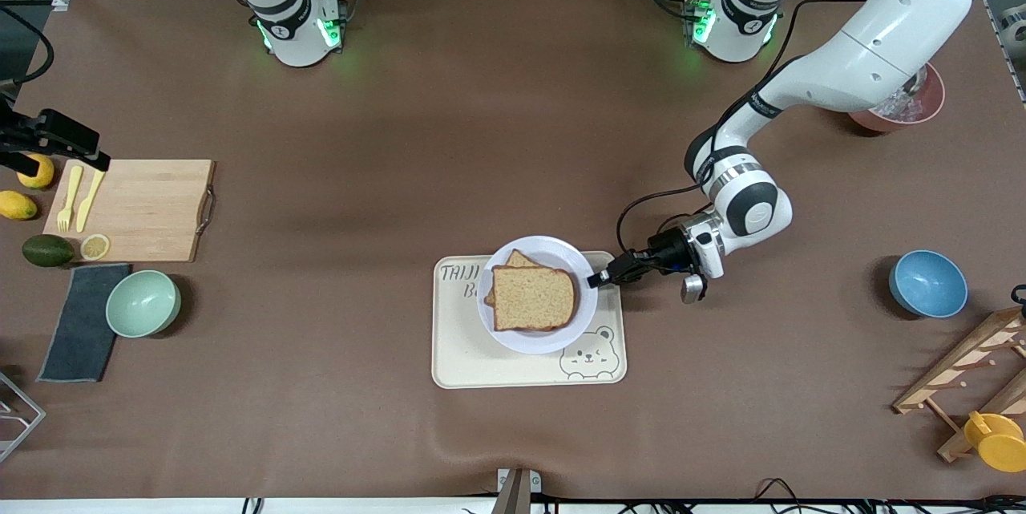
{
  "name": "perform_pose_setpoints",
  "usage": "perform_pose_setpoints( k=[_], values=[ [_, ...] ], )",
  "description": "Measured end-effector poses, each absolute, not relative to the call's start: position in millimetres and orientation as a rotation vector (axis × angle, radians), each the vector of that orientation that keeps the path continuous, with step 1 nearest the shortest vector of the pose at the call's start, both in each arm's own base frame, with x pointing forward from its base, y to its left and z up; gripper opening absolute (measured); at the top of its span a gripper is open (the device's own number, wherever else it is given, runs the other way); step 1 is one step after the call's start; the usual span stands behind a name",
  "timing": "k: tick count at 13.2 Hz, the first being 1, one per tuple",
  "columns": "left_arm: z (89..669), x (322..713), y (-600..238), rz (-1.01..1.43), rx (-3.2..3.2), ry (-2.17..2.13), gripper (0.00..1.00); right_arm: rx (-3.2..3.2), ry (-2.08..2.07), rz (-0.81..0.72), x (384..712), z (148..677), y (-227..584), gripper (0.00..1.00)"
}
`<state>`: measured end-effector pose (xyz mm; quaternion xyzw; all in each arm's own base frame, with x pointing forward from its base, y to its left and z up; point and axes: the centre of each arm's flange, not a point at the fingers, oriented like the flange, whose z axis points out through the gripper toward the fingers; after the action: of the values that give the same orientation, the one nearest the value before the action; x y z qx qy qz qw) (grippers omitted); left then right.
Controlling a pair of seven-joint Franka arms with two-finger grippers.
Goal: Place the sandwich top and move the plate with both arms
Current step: 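Push the plate onto the tray center and open the left gripper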
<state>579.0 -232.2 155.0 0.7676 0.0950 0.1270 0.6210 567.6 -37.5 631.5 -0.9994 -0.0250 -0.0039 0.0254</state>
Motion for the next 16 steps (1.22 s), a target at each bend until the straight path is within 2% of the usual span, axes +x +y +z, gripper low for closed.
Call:
perform_pose_setpoints(
  k=[5,16],
  values=[
    [137.6,584.5,-207.6,0.218,1.815,0.208,0.05,-3.089,-0.079,-0.009,568.2,630.5,-36.5,1.0],
    [96.1,614.5,-221.9,0.223,1.806,0.224,0.05,-3.089,-0.078,-0.002,569.3,628.2,-36.5,1.0]
  ],
)
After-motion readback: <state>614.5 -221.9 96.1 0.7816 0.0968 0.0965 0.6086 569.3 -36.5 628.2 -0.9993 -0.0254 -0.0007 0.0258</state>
